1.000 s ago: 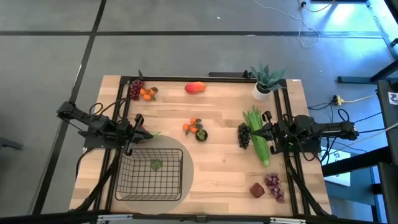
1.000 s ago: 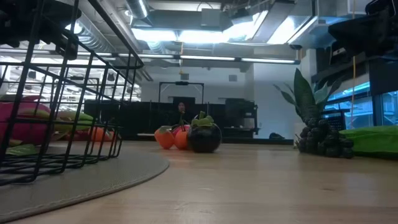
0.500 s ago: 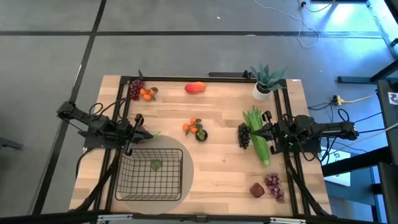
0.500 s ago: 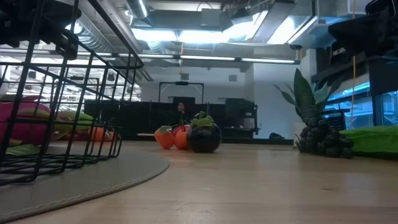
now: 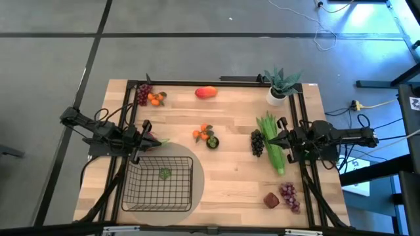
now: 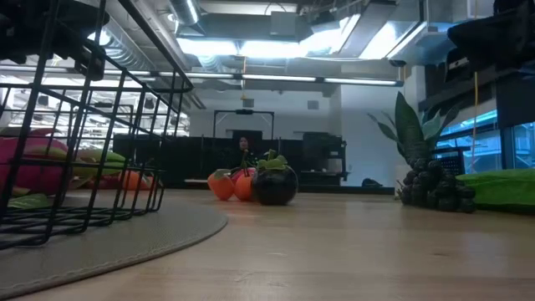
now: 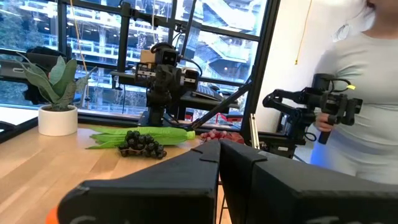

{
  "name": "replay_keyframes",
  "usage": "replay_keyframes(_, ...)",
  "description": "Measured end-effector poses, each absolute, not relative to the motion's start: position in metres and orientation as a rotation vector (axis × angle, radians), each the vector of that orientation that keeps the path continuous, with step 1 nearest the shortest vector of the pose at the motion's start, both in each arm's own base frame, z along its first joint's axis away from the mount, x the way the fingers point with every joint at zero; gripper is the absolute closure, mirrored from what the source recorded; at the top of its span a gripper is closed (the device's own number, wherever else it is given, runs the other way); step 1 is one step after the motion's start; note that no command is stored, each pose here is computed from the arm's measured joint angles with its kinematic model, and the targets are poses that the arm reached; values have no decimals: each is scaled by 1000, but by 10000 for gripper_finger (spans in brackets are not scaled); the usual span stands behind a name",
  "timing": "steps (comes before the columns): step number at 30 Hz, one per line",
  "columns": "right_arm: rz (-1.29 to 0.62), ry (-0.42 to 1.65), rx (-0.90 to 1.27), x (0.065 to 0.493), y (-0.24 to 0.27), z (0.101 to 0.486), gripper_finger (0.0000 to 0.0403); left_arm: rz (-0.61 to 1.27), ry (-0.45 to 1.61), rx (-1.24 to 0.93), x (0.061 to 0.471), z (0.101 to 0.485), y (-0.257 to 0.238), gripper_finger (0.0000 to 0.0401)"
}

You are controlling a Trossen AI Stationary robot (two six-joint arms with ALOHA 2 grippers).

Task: Build produce basket
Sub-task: Put the green lettuce into the black wire basket

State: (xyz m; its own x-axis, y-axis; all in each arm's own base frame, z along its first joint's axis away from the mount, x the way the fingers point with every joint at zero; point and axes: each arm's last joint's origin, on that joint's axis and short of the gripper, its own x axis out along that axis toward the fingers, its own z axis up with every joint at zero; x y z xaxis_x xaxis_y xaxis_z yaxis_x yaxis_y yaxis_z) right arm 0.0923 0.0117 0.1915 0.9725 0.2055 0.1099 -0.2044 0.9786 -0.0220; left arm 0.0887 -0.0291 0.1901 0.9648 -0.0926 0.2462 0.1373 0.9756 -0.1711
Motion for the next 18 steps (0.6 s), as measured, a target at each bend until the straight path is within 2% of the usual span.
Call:
replay_keyframes(9,-5,89,-12,92,5,234,403,-117,-239,-188,89,190,-29,401)
replay_keyframes(18,-127,331,6,121,5,288,403,-117,-239,-188,89,190,-29,401)
